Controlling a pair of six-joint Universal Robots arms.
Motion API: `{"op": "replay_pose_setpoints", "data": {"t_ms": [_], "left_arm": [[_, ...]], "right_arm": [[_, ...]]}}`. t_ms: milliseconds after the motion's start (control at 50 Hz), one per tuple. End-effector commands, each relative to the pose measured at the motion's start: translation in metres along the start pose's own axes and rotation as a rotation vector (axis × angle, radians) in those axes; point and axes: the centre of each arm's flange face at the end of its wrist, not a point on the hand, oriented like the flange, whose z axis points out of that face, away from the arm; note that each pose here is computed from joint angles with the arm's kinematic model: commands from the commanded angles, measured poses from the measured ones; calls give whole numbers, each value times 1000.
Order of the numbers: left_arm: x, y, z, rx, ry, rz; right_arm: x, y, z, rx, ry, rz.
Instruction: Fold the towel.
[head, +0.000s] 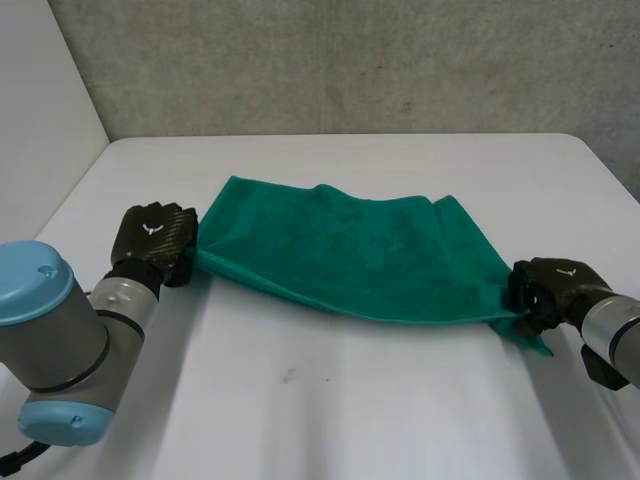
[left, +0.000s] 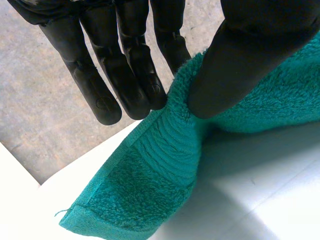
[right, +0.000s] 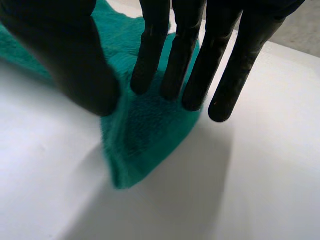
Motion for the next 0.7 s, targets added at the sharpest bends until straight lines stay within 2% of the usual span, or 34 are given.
{"op": "replay_pose_setpoints", "data": {"t_ms": [20,180,200,240,280,360,420,440,480,580,680,700], "left_arm": [[-3,2,0,-21,-4,-1],[-2,-5,-15,-89,25,17],[-3,-8,-18,-97,27,18],[-7,-25,-34,-121,37,20],[-8,-30,-39,-125,39,20],[-18,-60,-70,-146,40,35],[-22,-75,-85,-131,37,63],[-23,-80,-90,-121,37,75],[-26,-94,-102,-86,31,131],[-26,-97,-104,-73,31,188],[-23,-83,-96,-129,53,203],[-15,-51,-77,-251,98,212]], "right_arm": [[3,3,2,6,-21,0],[13,-26,-12,99,26,-64],[13,-46,-28,161,50,-150],[13,-52,-33,171,56,-184],[11,-68,-56,179,76,-317],[5,-84,-90,156,98,-475],[3,-88,-101,139,99,-538],[0,-92,-115,107,98,-621],[-2,-94,-122,90,95,-663],[-1,-97,-127,65,110,-700],[-1,-81,-106,-30,64,-698],[-4,-75,-98,-61,40,-706]]}}
